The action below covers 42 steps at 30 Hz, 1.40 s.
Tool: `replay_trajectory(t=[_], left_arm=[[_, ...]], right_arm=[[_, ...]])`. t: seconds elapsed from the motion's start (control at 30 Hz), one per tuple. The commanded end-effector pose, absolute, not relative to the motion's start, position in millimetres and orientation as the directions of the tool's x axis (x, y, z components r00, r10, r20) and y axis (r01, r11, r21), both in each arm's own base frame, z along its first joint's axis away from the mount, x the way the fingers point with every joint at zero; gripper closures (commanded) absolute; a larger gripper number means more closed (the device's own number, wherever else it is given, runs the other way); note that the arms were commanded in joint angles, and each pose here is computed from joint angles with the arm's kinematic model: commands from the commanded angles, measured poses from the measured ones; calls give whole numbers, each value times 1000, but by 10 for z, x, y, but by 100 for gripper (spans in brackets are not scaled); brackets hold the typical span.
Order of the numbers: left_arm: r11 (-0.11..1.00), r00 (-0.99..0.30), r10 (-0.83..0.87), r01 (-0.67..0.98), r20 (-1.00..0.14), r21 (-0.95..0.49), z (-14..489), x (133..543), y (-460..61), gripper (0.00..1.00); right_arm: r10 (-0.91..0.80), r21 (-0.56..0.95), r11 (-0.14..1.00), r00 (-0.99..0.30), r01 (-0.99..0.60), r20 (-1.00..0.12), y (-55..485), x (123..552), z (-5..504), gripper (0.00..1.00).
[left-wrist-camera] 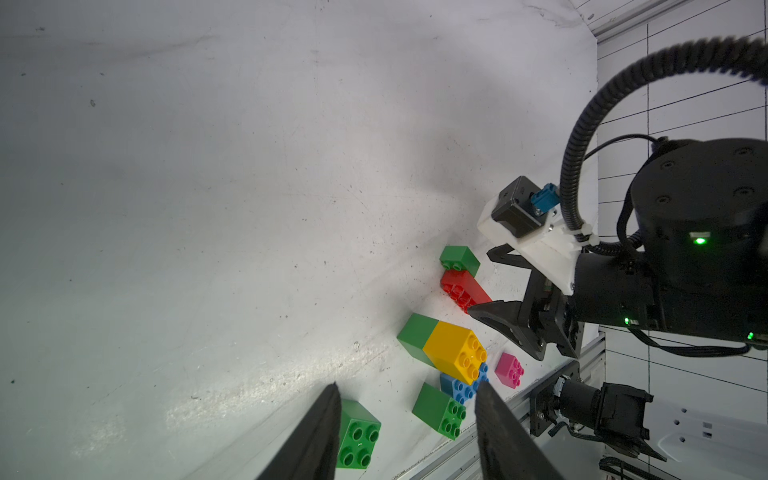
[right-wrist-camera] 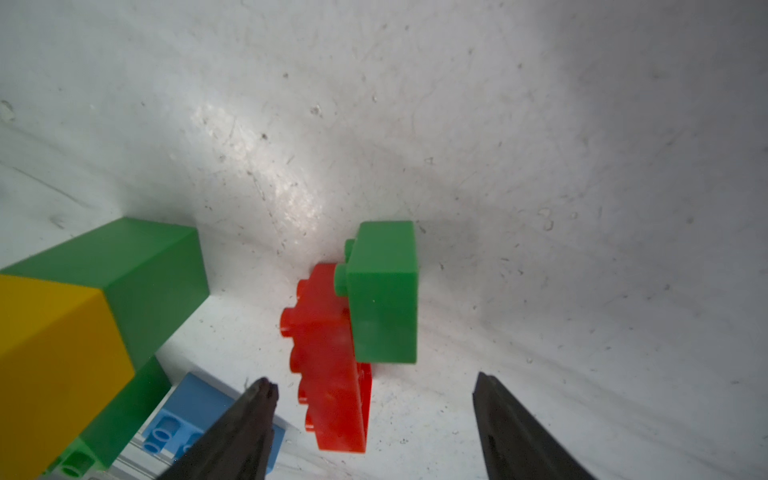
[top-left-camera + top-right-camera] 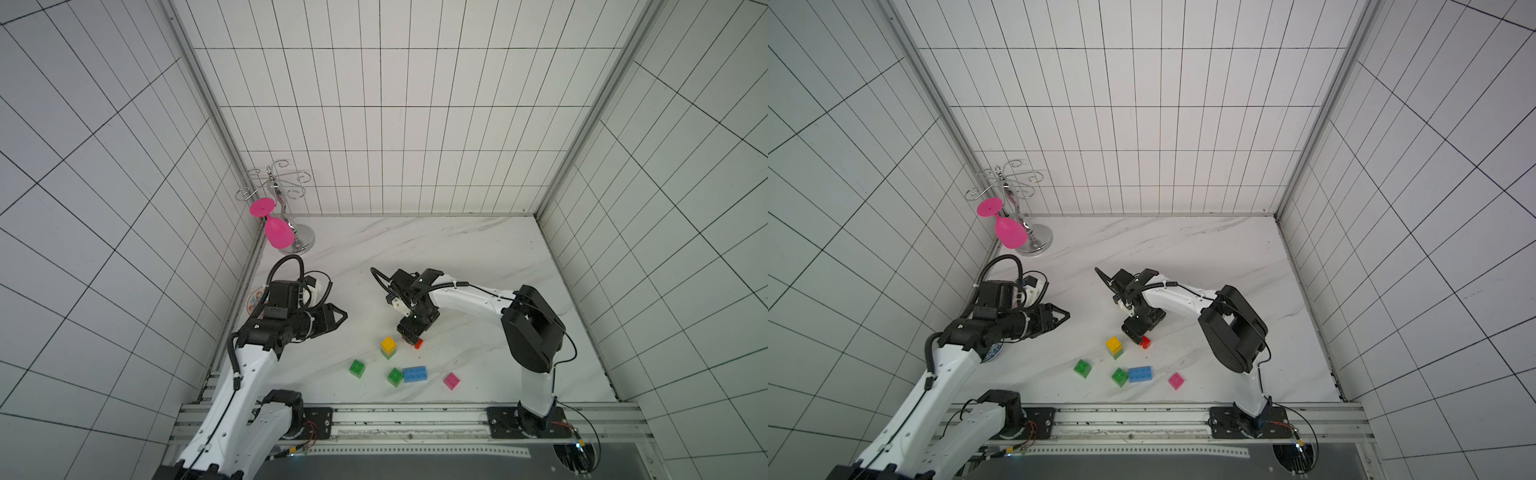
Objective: Assemble the letter r with lego
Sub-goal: Adjust the lego brick at the center of the board.
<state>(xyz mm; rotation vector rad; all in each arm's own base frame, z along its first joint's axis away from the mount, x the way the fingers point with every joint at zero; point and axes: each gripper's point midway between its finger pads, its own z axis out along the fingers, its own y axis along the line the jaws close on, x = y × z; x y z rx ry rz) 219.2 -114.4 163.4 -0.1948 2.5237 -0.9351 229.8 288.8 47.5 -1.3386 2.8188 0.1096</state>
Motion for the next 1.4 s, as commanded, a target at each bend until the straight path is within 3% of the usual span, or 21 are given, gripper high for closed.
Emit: replay_trajectory(t=[0.0, 0.53, 0.83, 1.03, 1.2, 1.37], left_arm=[[759, -887, -262, 54, -380, -648, 1702, 2190, -1156, 47], [758, -889, -261, 53, -377, -650, 1692, 2188, -1158, 47], [758, -888, -261, 54, -379, -650, 1692, 2193, -1158, 47], [757, -889, -259, 56, -378, -651, 1693, 2190, -1162, 47], [756, -889, -259, 56, -378, -652, 1691, 2188, -1163, 48], [754, -891, -258, 56, -373, -654, 1687, 2192, -1169, 50]], right_arm=[[-801, 35, 596, -597, -803, -55, 2972, 2360, 534, 24], [-827, 56, 560, -562, -827, -27, 3169, 2302, 366, 35], [-819, 81, 570, -573, -818, -31, 3212, 2288, 351, 51], [-743, 230, 633, -664, -739, -87, 3326, 2259, 398, 69], [-593, 454, 665, -789, -593, -162, 3435, 2343, 543, 71], [-416, 681, 602, -892, -417, -178, 3469, 2552, 596, 71]])
